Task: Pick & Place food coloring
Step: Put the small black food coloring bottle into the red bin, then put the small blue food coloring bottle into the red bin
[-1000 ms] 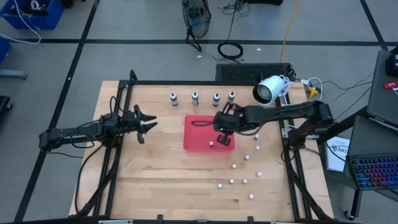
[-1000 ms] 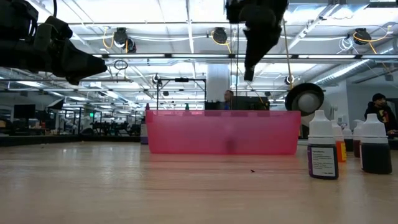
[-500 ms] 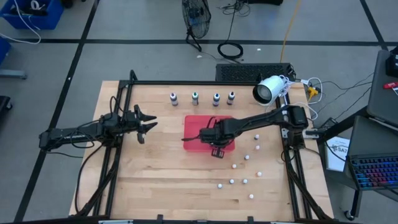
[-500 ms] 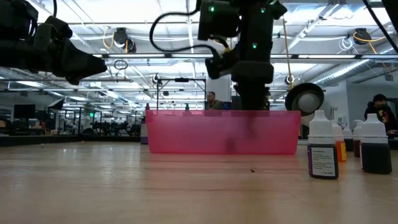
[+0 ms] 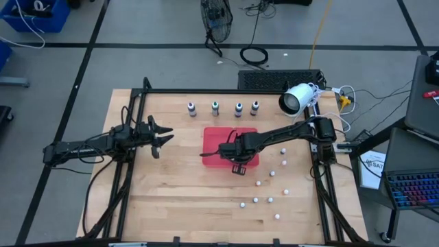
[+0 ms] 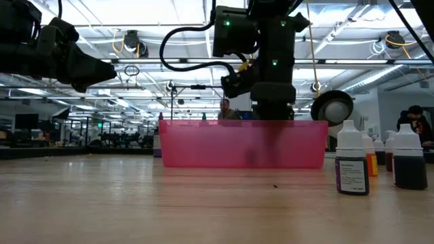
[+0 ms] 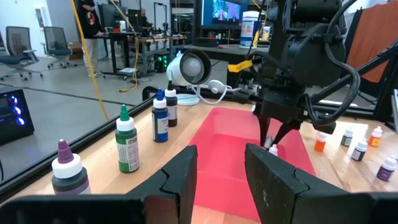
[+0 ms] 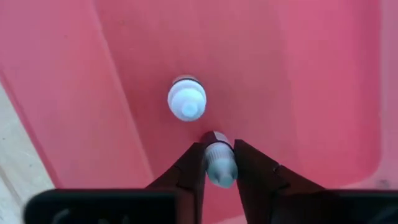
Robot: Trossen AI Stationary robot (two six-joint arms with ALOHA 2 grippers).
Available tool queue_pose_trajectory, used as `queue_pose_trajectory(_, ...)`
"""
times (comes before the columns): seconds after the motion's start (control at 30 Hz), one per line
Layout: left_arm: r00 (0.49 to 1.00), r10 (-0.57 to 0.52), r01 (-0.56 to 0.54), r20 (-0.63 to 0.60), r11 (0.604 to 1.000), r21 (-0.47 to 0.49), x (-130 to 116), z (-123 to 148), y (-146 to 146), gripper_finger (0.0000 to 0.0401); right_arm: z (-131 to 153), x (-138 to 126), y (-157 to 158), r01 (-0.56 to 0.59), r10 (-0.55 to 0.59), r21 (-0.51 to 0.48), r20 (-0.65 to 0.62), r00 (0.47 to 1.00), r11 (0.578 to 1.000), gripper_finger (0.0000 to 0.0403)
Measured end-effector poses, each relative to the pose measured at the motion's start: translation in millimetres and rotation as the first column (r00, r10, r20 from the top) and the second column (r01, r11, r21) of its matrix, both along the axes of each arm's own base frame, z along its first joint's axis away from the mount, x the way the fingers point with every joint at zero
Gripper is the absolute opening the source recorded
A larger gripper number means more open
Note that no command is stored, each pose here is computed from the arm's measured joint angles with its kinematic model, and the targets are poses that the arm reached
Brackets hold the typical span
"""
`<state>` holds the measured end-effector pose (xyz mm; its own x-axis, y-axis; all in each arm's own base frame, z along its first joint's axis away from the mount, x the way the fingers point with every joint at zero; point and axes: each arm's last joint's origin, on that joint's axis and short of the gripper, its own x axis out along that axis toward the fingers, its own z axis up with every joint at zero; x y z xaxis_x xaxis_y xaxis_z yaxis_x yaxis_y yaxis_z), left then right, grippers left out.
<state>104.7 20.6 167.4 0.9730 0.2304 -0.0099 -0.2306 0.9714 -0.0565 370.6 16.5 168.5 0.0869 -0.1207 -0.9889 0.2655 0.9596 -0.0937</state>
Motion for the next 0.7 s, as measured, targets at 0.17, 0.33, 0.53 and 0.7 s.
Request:
queue_pose_trajectory(0.17, 1.000, 0.000, 0.000, 0.000, 1.000, 0.000, 0, 0, 0, 0.0136, 2, -2, 0, 0.018, -0.018, 0.000, -0.012, 1.000, 1.000, 0.0148)
queue_pose_trajectory(0.33, 1.000, 0.000, 0.000, 0.000, 1.000, 0.000, 0, 0, 0, 0.0136, 21, -13, -1, 0.074, -0.074, 0.001, -0.018, 0.997, 0.997, 0.0167)
queue_pose_trajectory(0.53, 1.000, 0.000, 0.000, 0.000, 1.000, 0.000, 0, 0, 0, 0.0136, 58, -45, -1, 0.210, -0.210, -0.018, -0.079, 0.974, 0.978, 0.0158)
queue_pose_trajectory(0.7, 1.000, 0.000, 0.000, 0.000, 1.000, 0.000, 0, 0, 0, 0.0136, 76, -76, 6, 0.264, -0.283, -0.160, -0.105, 0.953, 0.951, 0.0153)
